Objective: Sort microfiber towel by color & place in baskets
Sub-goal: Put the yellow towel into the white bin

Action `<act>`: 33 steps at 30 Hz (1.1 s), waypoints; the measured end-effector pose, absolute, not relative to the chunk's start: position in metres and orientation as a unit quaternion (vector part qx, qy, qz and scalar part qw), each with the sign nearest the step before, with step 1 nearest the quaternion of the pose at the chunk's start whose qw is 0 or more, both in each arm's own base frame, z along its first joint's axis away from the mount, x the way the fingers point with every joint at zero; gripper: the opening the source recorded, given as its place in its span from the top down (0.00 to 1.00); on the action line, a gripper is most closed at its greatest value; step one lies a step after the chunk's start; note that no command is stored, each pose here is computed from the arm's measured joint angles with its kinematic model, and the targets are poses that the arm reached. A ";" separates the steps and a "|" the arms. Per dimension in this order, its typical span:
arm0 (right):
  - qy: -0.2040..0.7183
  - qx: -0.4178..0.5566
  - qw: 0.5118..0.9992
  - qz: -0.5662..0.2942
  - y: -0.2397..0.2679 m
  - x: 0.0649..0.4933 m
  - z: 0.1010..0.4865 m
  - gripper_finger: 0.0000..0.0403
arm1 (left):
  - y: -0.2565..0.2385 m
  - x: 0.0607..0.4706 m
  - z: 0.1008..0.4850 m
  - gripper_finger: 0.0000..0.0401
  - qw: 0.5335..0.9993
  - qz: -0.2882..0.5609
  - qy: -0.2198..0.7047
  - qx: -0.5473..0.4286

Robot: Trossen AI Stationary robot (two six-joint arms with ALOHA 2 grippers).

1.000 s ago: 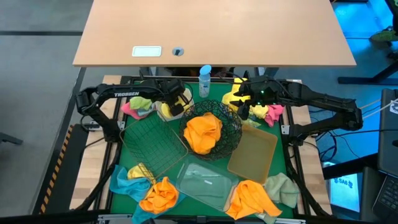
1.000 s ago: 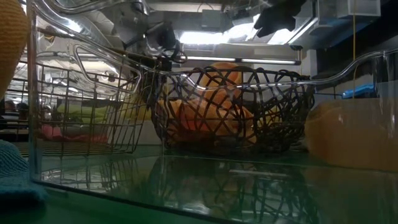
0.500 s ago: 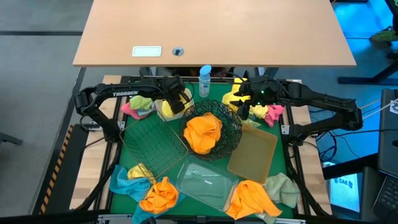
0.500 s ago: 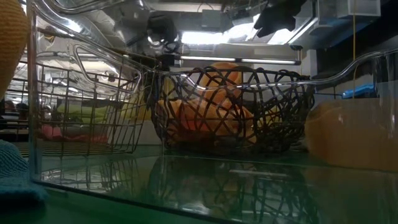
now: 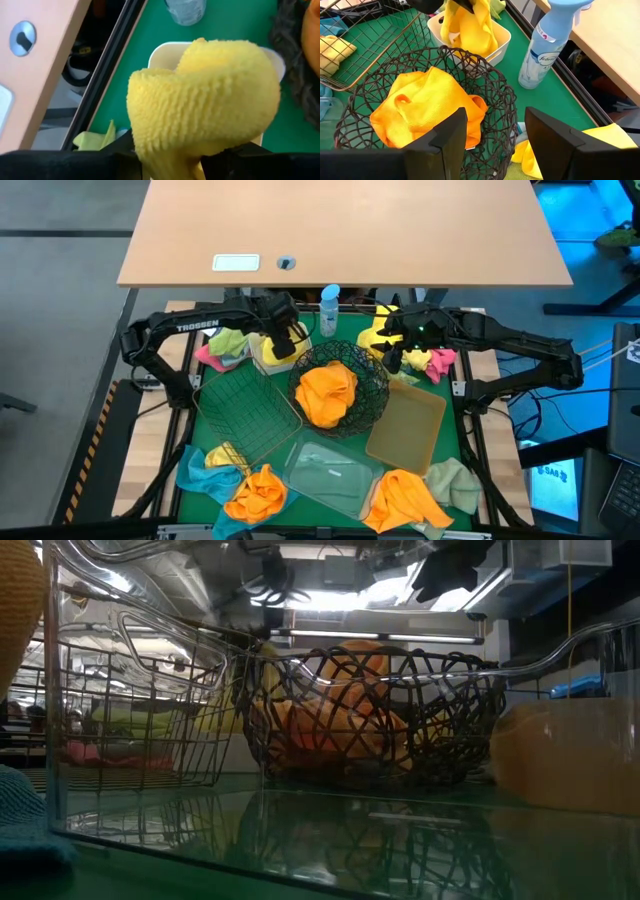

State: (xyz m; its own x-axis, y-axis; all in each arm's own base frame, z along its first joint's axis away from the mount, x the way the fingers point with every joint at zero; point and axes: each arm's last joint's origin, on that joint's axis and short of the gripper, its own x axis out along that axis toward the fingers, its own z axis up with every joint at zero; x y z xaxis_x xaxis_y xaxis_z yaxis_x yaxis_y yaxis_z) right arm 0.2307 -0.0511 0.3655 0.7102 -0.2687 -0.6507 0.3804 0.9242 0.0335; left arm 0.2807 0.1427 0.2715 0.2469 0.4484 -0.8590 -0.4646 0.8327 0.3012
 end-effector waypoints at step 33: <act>0.338 0.083 0.921 -0.176 -0.051 0.231 0.365 0.50 | 0.156 0.284 0.238 0.54 0.752 0.254 0.599 -0.105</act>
